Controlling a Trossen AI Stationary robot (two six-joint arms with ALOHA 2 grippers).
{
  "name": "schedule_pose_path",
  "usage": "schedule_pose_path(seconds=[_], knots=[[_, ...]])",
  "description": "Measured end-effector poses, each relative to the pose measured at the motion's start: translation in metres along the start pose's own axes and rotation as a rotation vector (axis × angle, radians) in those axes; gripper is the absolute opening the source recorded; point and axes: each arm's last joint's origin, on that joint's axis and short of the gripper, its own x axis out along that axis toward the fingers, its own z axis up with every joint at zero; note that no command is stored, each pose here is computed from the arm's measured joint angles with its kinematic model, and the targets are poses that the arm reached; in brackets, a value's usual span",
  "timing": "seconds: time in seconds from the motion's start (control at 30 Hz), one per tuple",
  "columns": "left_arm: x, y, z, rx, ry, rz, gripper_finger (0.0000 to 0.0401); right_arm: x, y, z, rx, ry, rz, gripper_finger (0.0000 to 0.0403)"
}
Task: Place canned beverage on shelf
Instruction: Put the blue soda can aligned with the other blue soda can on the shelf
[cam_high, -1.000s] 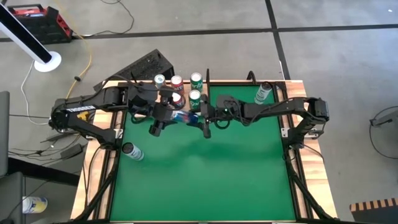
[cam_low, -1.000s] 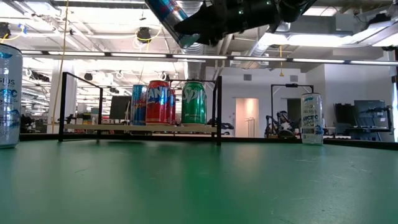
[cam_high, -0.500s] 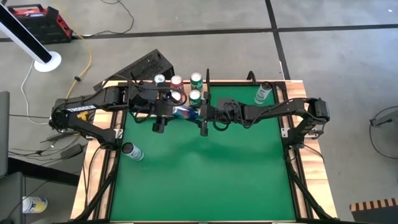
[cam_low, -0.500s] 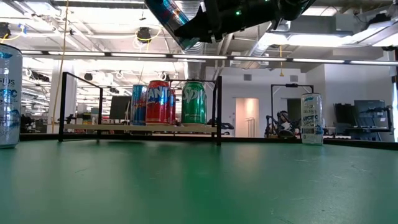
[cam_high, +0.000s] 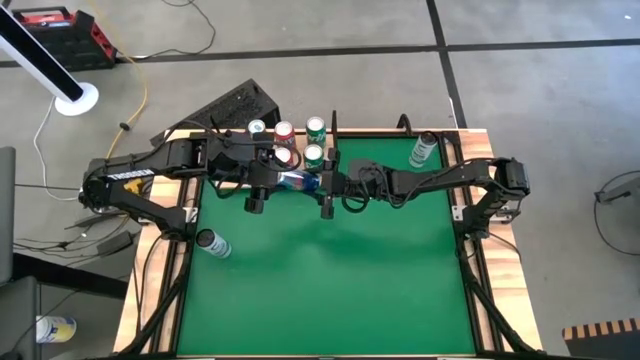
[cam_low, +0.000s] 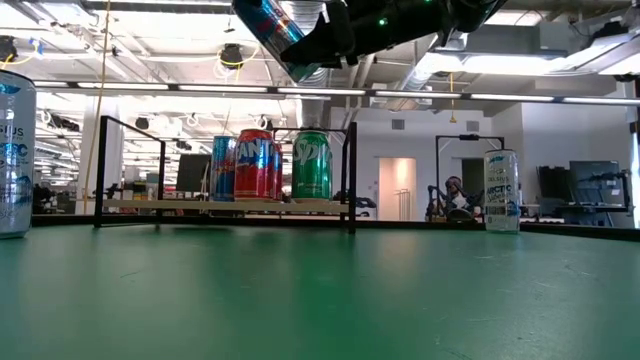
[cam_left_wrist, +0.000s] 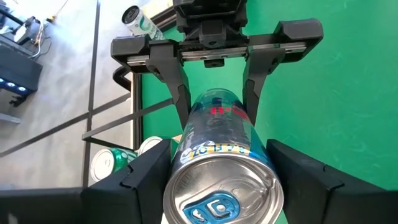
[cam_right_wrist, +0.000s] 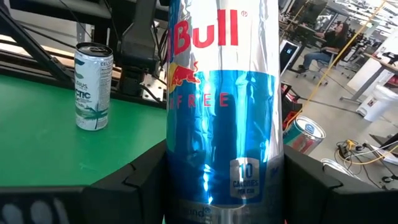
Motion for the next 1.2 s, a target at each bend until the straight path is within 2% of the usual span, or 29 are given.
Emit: schedule_pose_path(seconds=[0.1,0.37,0.5,0.63,0.77,0.97,1.2], knots=[[0.0,0.0,0.0,0.003,0.0,0.001,0.022,0.0,-0.001,0.0,-0.002,0.001,-0.002,0.0262],[0.0,-0.001,-0.002,0.022,0.025,0.004,0.022,0.0,-0.002,-0.002,-0.033,0.022,0.0,0.0354],[-0.001,0.0,-0.002,0.024,0.03,0.019,0.022,-0.001,-0.007,-0.004,-0.036,0.053,-0.006,0.0376],[-0.01,0.003,-0.003,0.007,0.07,0.039,0.022,-0.012,-0.016,-0.001,-0.037,0.09,-0.01,0.0378],[-0.017,0.01,-0.009,-0.047,0.13,0.05,0.022,-0.035,-0.031,0.015,-0.031,0.084,-0.034,0.0377],[-0.018,0.022,-0.032,-0.149,0.298,0.05,0.022,-0.075,-0.051,0.037,-0.016,0.072,-0.067,0.0377],[-0.02,0.034,-0.052,-0.26,0.376,-0.046,0.022,-0.107,-0.07,0.045,0.012,0.091,-0.112,0.0377]])
